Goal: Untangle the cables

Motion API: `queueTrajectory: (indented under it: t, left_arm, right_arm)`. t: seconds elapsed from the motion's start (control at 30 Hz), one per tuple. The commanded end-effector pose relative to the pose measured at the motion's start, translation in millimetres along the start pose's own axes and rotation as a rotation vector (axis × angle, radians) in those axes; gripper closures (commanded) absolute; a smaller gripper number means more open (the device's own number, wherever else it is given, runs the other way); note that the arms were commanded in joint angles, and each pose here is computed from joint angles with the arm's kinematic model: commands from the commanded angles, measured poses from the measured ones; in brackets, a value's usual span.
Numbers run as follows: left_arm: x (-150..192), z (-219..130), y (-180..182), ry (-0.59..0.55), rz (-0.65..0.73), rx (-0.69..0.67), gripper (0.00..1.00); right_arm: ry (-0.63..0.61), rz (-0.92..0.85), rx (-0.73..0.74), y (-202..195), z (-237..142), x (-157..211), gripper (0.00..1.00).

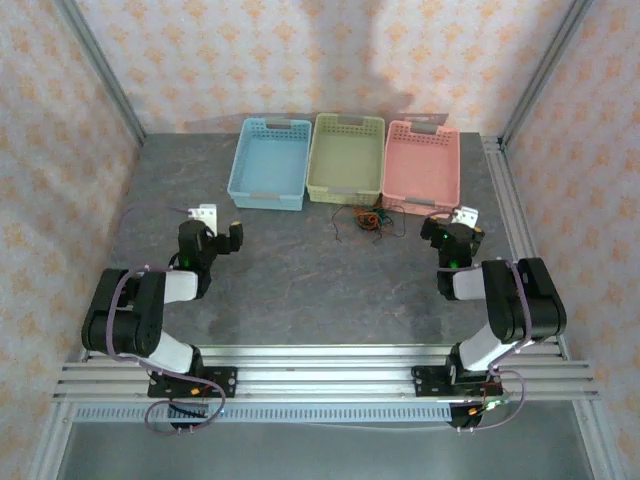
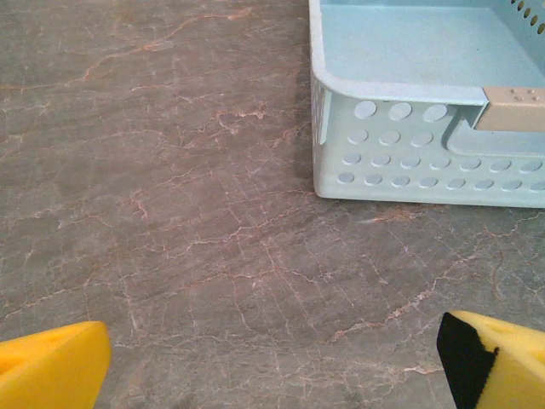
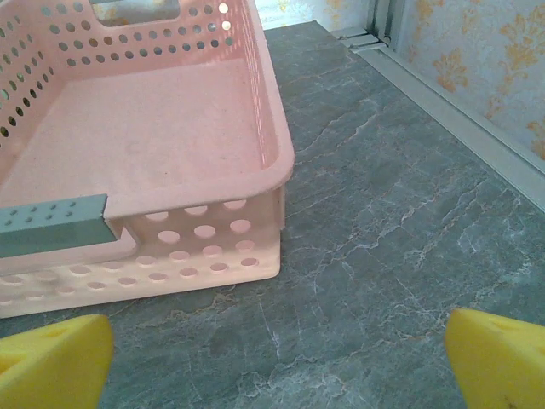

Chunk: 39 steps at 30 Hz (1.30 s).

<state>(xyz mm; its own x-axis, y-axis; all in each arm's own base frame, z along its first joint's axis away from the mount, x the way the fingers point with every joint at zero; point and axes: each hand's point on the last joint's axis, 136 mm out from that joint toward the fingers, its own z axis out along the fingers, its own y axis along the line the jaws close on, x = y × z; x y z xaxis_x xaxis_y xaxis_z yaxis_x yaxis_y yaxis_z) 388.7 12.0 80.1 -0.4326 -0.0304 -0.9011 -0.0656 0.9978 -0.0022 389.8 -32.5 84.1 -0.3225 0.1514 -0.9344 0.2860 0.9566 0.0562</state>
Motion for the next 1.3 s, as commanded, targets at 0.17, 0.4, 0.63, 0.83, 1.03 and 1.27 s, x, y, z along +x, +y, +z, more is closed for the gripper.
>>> queueTrajectory:
  t: [0.17, 0.4, 0.63, 0.83, 1.03, 1.27]
  left_arm:
    - [-13.7, -0.7, -2.3, -0.047, -0.001, 0.005, 0.00]
    - [-14.4, -0.9, -1.7, -0.048, 0.005, -0.011, 0.00]
    - [-14.3, -0.9, -1.5, -0.047, 0.006, -0.013, 0.00]
    - [-14.6, -1.0, -2.0, -0.048, 0.006, -0.012, 0.00]
    - [-13.8, -0.9, -1.9, -0.046, 0.005, -0.012, 0.00]
    - [-13.9, -0.9, -2.1, -0.046, 0.005, -0.011, 0.00]
  right_arm:
    - [-0.020, 0.006, -0.027, 4.5, -0.5, -9.5, 0.01]
    - [-0.021, 0.006, -0.027, 4.5, -0.6, -9.9, 0.01]
    - [-0.020, 0.006, -0.027, 4.1, -0.4, -9.5, 0.01]
    - [-0.021, 0.006, -0.028, 4.7, -0.6, -9.8, 0.01]
    - [-0.021, 0.006, -0.027, 4.4, -0.5, -9.6, 0.01]
    - [-0.020, 0.007, -0.028, 4.8, -0.1, -10.0, 0.01]
